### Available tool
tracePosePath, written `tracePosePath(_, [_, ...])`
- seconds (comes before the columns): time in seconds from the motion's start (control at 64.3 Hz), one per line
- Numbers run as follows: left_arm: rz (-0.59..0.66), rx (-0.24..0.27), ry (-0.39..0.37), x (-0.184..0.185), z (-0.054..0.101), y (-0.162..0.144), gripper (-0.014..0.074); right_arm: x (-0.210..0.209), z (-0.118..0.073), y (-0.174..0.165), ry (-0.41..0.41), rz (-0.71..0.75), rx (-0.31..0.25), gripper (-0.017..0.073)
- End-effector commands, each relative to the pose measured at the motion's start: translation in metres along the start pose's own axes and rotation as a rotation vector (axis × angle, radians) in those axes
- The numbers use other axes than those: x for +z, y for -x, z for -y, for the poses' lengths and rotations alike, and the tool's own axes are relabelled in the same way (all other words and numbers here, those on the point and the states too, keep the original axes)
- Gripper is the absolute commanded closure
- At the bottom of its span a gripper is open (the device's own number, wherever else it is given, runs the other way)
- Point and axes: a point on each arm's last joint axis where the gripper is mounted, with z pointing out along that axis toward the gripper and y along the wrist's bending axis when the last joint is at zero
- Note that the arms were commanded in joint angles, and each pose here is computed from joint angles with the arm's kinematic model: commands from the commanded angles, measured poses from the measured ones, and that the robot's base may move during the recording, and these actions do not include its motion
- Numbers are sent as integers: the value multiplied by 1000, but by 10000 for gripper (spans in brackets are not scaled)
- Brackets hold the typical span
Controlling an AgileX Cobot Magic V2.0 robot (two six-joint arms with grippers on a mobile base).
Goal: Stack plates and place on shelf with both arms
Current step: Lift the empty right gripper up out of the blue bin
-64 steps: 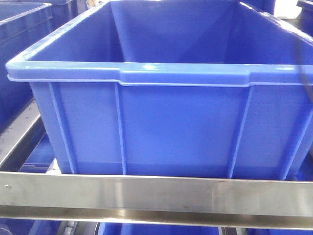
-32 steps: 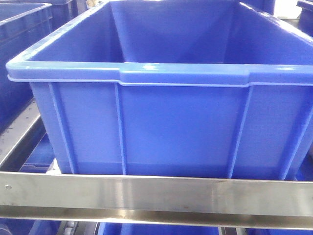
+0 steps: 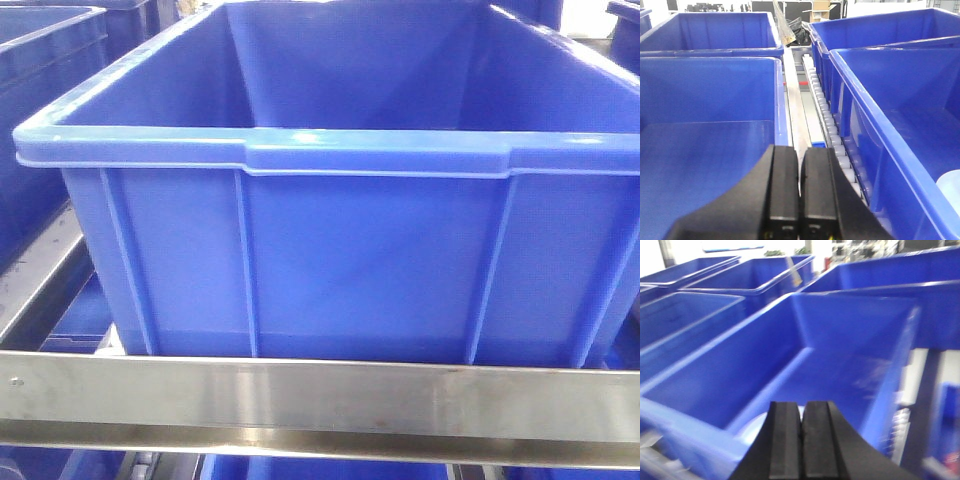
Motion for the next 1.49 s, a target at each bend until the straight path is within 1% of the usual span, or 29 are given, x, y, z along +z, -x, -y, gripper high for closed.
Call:
tracePosePath(0.0, [100, -1, 25, 1, -2, 17, 513, 1, 8, 12, -104, 152, -76, 510])
tracePosePath(0.047, [100, -1, 25, 1, -2, 17, 513, 1, 13, 7, -168, 156, -82, 510])
tracePosePath(0.078, [100, -1, 25, 1, -2, 17, 513, 1, 17, 2, -222, 143, -87, 510])
tracePosePath(0.109, [100, -1, 25, 1, -2, 17, 513, 2, 20, -2, -257, 122, -87, 510])
tracePosePath(0.171, [100, -1, 25, 1, -2, 17, 513, 1, 26, -11, -334, 103, -75, 510])
tracePosePath(0.233, [100, -1, 25, 1, -2, 17, 513, -3, 28, -20, -379, 106, -51, 510])
tracePosePath(0.28, [100, -1, 25, 1, -2, 17, 513, -8, 28, -28, -393, 122, -28, 510])
tracePosePath(0.311, [100, -1, 25, 1, -2, 17, 513, -11, 28, -32, -399, 132, -26, 510])
tracePosePath(0.404, [100, -1, 25, 1, -2, 17, 513, -21, 25, -51, -399, 159, -43, 510])
tracePosePath(0.482, [100, -1, 25, 1, -2, 17, 513, -26, 24, -65, -395, 150, -41, 510])
tracePosePath(0.56, [98, -1, 24, 1, -2, 16, 513, -23, 26, -78, -396, 105, -22, 510])
tracePosePath(0.638, [98, -1, 24, 1, -2, 16, 513, -22, 27, -86, -399, 90, -17, 510])
tracePosePath(0.747, [98, -1, 24, 1, -2, 16, 513, -20, 30, -100, -402, 95, 31, 510])
tracePosePath(0.762, [98, -1, 24, 1, -2, 16, 513, -20, 30, -102, -400, 76, 38, 510])
tracePosePath(1.042, [98, -1, 24, 1, -2, 16, 513, -20, 29, -100, -398, 84, 31, 510])
tracePosePath(1.166, [98, -1, 24, 1, -2, 16, 513, -21, 30, -95, -400, 141, 20, 510])
tracePosePath(1.477, [98, -1, 24, 1, -2, 16, 513, -20, 30, -96, -400, 130, 19, 510])
